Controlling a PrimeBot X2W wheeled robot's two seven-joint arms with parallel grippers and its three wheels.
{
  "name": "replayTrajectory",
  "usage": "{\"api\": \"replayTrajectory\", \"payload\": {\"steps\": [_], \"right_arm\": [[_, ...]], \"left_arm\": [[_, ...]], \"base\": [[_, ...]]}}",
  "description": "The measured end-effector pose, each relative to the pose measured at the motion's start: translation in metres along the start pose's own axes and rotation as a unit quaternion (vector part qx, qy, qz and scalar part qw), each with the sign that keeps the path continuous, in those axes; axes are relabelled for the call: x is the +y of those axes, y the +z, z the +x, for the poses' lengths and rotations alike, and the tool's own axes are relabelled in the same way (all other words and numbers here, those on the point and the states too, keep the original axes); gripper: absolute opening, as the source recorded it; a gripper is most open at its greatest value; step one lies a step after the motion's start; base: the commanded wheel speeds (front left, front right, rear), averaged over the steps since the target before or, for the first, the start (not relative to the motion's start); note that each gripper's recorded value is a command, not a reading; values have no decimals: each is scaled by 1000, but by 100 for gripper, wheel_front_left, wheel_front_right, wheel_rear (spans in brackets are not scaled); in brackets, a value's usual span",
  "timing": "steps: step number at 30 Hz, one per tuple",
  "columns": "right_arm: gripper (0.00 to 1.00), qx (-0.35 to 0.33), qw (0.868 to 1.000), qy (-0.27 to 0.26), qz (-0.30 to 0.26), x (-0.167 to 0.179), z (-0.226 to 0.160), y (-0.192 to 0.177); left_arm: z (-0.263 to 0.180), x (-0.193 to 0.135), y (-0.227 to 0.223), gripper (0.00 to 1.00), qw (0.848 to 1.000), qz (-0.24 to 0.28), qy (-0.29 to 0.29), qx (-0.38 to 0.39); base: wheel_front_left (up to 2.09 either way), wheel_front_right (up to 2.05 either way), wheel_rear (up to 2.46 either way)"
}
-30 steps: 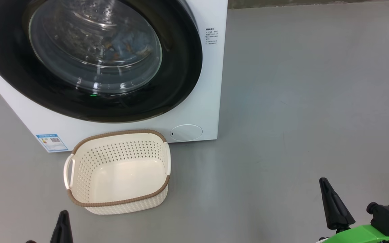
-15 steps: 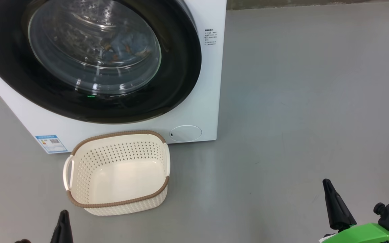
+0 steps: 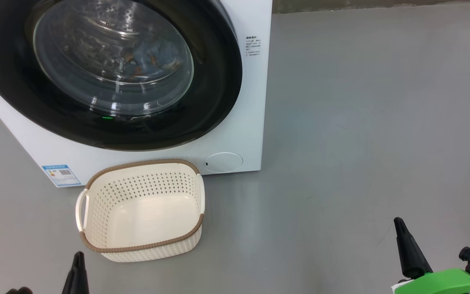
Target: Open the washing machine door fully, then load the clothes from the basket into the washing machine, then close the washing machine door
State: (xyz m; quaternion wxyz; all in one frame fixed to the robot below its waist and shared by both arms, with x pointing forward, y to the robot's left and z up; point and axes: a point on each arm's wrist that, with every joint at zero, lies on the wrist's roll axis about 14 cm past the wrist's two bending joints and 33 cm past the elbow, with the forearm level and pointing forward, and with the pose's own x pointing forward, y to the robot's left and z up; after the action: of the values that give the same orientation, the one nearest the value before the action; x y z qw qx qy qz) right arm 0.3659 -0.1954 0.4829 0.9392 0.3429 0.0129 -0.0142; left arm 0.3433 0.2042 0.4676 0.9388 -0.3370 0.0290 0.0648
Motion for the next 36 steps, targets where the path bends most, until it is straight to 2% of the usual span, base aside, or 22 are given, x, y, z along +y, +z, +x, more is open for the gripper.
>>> {"api": "replayTrajectory", "payload": {"steps": [18,36], "right_arm": [[0,2,995,-13,96,-4,3,1],[0,2,981,-21,192,-7,6,4]], "left_arm": [[6,-2,-3,0,995,-101,3,15],[14,-8,-4,0,980,-199,-4,27]], "base": [[0,0,0],[0,0,0]]}}
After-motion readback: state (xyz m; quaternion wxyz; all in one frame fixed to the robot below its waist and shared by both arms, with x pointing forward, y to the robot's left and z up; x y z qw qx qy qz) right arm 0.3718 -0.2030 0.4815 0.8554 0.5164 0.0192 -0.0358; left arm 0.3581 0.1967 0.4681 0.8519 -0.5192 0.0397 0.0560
